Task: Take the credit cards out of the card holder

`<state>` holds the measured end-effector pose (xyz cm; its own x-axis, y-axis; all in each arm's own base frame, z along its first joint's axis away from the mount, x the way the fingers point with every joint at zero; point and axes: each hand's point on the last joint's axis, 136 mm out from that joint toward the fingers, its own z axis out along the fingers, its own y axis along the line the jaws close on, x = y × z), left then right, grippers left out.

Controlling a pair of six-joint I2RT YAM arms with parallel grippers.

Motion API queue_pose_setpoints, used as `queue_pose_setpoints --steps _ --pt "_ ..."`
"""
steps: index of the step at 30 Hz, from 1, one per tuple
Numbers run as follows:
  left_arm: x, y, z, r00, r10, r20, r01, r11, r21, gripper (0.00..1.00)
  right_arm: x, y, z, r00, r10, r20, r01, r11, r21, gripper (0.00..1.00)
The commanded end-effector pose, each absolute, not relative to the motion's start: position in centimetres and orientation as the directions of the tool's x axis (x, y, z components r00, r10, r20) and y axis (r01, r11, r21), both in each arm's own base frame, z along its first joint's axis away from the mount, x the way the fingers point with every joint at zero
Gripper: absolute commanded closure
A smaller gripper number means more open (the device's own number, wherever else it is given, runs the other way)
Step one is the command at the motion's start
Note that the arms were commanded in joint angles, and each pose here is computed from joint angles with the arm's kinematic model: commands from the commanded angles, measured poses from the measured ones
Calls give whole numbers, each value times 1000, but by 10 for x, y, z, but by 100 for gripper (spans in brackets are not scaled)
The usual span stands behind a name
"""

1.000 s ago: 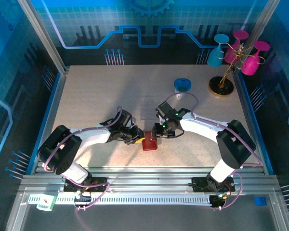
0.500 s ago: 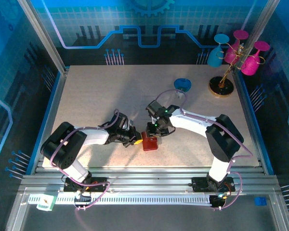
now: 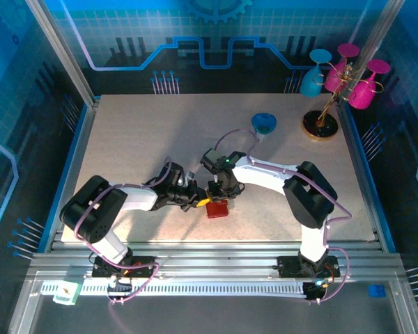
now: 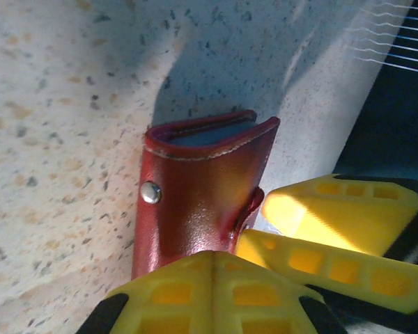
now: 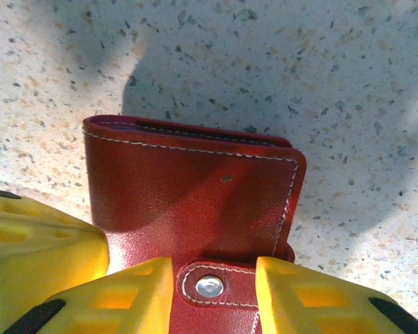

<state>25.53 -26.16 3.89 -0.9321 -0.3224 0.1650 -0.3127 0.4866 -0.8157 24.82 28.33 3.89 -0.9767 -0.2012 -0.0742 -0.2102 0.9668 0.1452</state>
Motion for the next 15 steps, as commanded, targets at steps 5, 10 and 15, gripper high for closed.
queue_pose_setpoints --steps 5,10,15 --pt "247 -264 22 -916 -314 249 -373 444 -815 100 241 285 27 -976 -217 -34 -220 966 136 62" --pt "243 -261 12 -909 -322 264 -394 460 -796 100 238 282 21 -977 -214 -19 -215 968 128 63" --pt "240 -258 6 -906 -325 273 -405 472 -783 100 236 284 16 -975 -220 -12 -220 966 135 67"
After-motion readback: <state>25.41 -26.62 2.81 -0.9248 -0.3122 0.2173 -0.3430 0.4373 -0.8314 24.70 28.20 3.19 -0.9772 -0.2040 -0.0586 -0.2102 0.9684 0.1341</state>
